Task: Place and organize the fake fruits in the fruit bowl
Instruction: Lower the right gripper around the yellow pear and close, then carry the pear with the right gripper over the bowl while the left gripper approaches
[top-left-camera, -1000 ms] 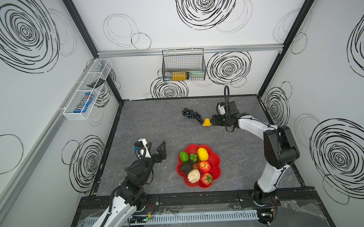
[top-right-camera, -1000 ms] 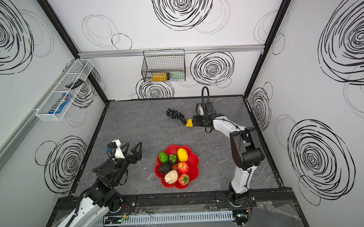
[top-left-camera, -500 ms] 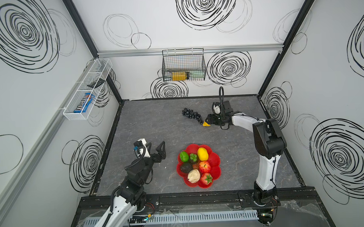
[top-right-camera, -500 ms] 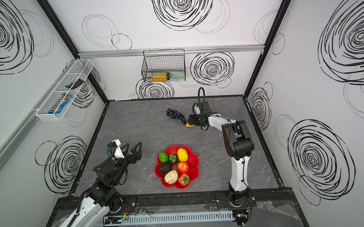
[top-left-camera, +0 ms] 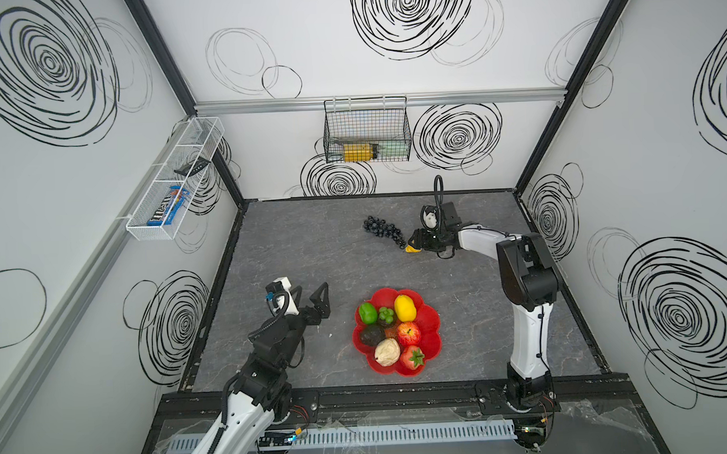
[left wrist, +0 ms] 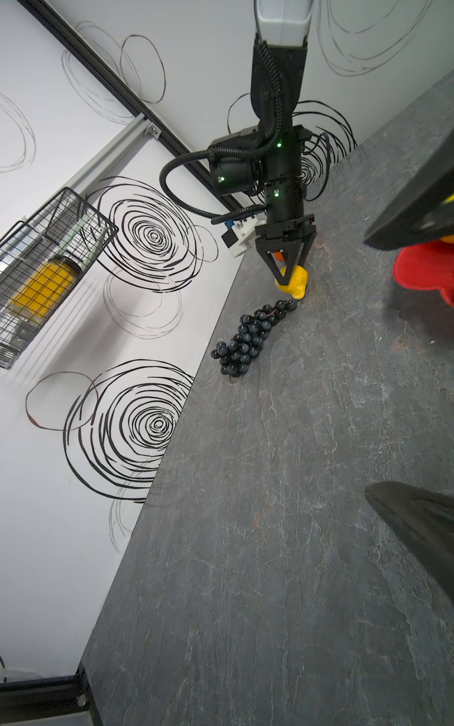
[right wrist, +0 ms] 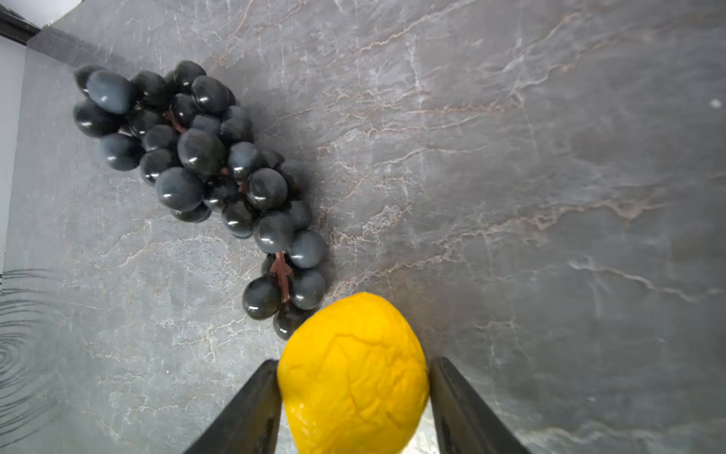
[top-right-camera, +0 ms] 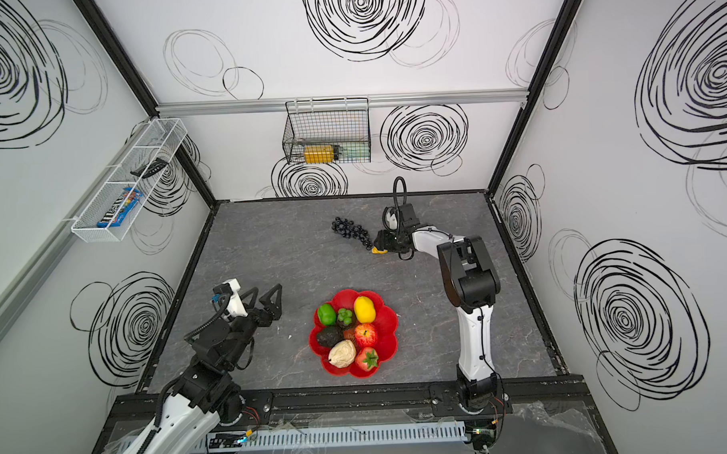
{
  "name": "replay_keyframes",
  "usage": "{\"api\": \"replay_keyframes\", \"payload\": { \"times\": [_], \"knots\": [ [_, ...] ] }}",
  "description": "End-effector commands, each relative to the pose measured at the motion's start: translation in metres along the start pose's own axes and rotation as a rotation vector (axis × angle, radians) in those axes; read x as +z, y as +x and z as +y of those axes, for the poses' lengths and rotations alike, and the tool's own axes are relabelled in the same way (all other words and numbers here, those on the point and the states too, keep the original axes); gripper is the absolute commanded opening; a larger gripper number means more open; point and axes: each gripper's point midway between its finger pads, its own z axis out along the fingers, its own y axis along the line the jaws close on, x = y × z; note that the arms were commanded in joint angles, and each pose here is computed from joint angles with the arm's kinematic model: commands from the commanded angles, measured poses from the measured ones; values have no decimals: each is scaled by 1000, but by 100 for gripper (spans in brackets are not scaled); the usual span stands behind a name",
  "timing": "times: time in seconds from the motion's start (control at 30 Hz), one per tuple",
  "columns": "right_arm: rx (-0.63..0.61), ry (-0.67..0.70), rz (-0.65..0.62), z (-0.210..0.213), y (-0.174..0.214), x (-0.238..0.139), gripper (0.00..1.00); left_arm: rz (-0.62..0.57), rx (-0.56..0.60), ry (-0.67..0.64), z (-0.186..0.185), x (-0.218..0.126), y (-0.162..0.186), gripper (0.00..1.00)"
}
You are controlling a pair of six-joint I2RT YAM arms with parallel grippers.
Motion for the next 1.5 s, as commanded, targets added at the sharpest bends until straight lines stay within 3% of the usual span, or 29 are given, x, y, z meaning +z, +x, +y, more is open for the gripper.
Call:
{"api": "replay_keyframes", "payload": {
  "times": [0.0, 0.3, 0.87, 1.27, 1.47],
  "knots": [
    [-5, -17, -7, 4, -6, 5, 59, -31, -20, 26, -4, 0, -7, 96],
    [-9, -21, -10, 6, -6, 2, 50, -32, -23, 27, -4, 0, -7, 96],
    [-21, -39, -75, 20, -4, -43, 47, -20, -23, 33, -4, 3, -6, 96],
    [-11, -207, -123, 57, 36, -121, 47, 87, -81, 325, -70, 15, 5, 100],
    [15, -370, -122, 96, 65, -155, 48, 114, -73, 473, -125, 13, 17, 97]
  ]
}}
